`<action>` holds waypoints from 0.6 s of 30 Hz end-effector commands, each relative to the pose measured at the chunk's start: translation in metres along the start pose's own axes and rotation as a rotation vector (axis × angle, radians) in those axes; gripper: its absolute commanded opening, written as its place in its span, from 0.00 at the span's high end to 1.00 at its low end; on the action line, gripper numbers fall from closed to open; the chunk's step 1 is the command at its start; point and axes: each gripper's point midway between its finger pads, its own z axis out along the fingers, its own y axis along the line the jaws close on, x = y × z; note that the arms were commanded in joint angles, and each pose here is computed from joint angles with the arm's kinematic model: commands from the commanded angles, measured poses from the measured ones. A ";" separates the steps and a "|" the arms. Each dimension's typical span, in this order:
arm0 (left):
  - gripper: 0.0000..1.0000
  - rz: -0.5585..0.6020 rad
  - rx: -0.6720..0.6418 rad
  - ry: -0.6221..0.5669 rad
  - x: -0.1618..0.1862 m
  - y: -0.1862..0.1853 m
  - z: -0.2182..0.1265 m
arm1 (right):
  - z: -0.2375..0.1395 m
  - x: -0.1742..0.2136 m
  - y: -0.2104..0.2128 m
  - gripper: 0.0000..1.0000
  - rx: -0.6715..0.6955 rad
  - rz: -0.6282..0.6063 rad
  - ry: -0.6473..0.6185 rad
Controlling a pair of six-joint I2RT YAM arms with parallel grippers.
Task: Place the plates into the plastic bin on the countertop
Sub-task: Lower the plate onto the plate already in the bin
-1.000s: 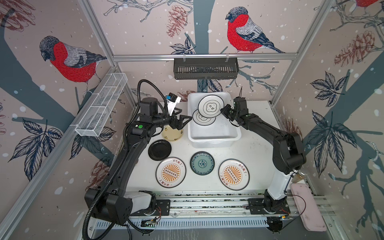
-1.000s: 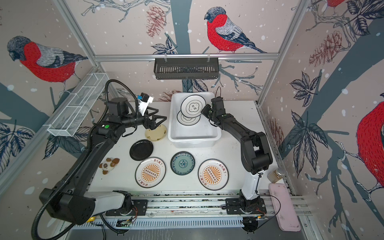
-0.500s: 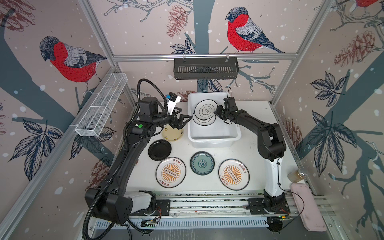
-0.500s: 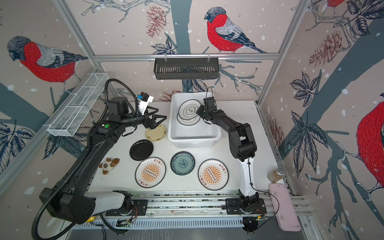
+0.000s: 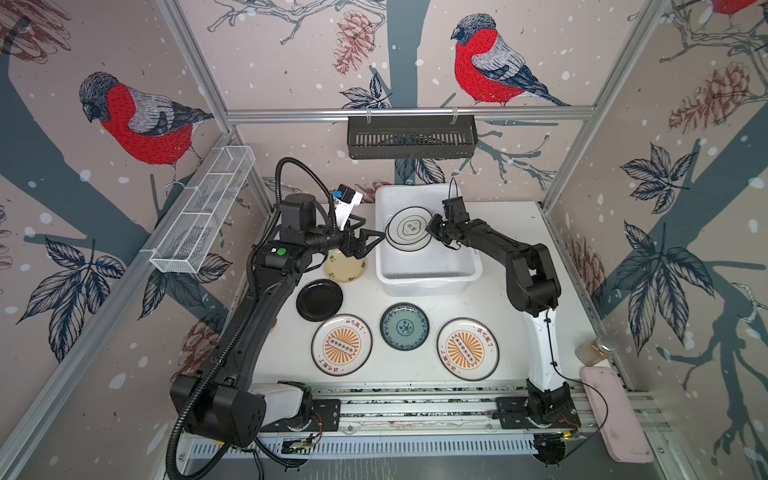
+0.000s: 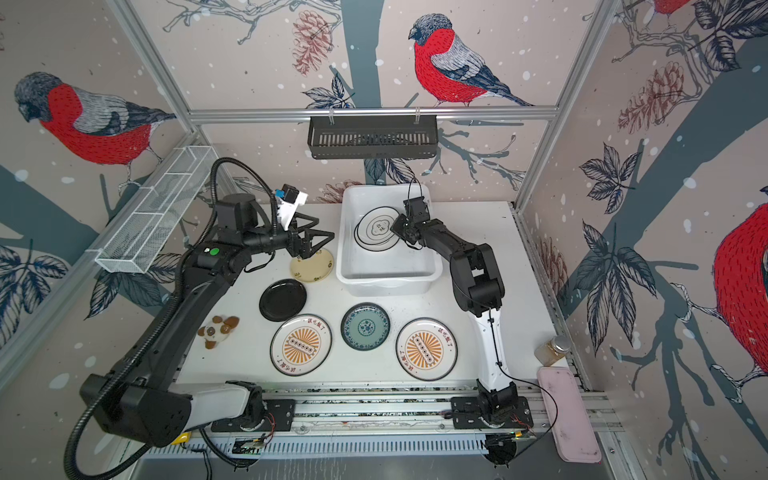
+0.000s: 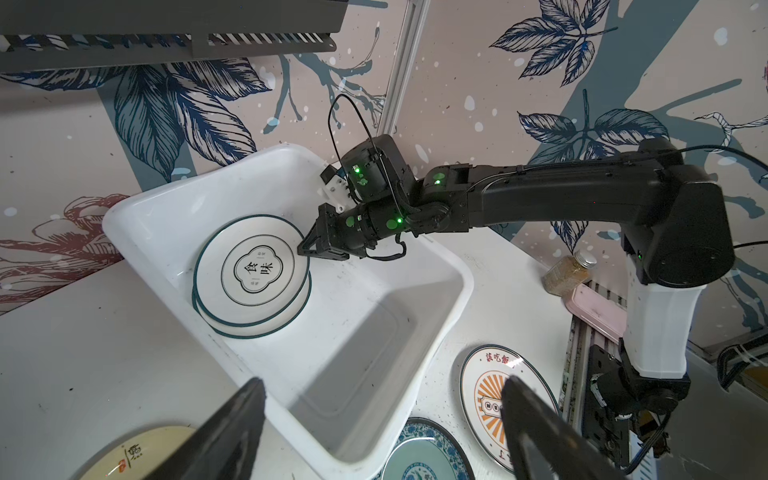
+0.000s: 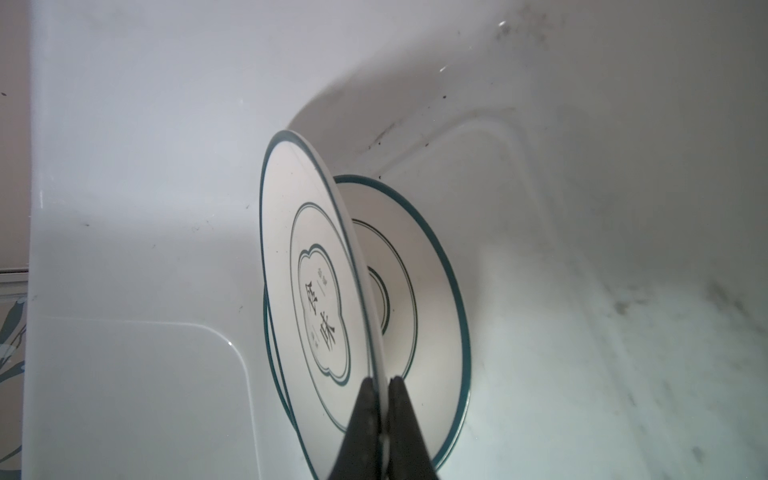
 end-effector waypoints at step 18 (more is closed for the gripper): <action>0.12 0.005 0.043 -0.031 -0.006 -0.005 0.002 | 0.011 0.011 -0.010 0.87 -0.027 0.047 0.044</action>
